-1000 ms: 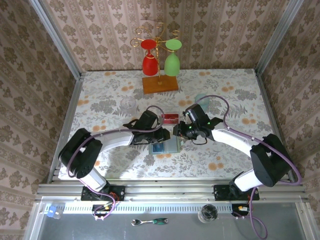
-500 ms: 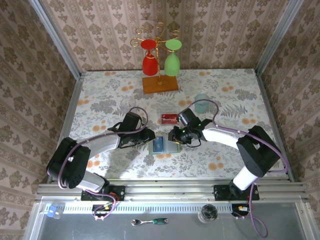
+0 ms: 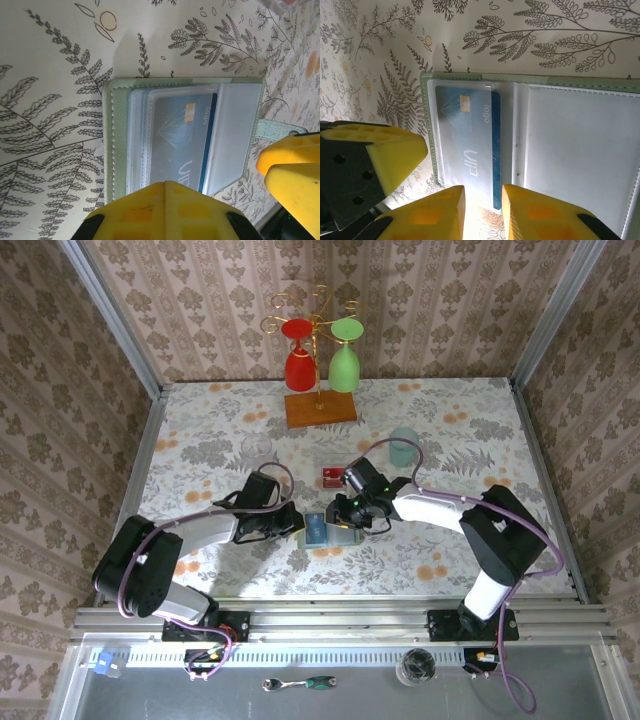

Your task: Take the credit cards out of the card holder

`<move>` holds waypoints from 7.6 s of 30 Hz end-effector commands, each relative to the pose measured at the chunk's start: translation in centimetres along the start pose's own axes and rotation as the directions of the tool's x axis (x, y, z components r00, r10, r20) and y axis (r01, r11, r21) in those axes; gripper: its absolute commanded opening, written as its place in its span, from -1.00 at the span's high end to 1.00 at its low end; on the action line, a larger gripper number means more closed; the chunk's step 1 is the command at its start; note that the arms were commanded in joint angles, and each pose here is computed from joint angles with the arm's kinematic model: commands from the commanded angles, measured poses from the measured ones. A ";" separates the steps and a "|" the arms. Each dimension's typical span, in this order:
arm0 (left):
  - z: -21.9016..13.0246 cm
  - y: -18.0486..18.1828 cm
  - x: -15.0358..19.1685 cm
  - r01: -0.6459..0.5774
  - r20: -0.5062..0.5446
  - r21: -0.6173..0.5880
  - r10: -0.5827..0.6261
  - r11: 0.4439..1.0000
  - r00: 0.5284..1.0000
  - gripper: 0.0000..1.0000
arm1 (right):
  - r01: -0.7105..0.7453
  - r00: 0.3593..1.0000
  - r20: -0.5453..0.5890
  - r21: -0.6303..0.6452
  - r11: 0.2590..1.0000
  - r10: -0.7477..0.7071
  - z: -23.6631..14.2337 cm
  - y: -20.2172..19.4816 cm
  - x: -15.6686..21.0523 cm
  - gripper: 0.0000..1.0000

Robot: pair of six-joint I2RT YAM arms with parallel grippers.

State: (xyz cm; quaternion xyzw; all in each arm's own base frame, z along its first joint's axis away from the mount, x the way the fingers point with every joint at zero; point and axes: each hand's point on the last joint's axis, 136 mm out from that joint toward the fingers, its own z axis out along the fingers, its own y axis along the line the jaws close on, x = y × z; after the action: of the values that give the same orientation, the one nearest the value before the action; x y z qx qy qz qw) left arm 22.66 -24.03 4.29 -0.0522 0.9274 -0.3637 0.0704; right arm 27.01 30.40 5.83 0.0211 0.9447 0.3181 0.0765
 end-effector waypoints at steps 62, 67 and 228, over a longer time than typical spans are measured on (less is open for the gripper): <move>0.9 2.2 0.4 0.017 -0.078 -0.040 -0.020 0.999 0.997 1.00 | -0.006 0.997 -0.074 -0.007 1.000 0.006 3.4 1.1 0.0 0.53; 0.8 2.2 0.4 0.018 -0.077 -0.039 -0.021 0.999 0.997 1.00 | -0.009 0.997 -0.080 -0.005 1.000 0.008 3.8 1.0 0.1 0.53; 1.0 1.8 0.6 0.021 -0.084 -0.113 -0.031 0.993 0.996 1.00 | 0.002 1.000 -0.003 -0.091 0.996 -0.002 2.1 0.2 0.0 0.72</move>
State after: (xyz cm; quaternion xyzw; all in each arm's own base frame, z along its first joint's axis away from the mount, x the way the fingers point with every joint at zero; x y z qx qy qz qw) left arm 22.44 -24.44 2.94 -0.0415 0.9392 -0.3392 0.0329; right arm 27.31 31.86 3.16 0.0171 0.9346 0.3489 0.0663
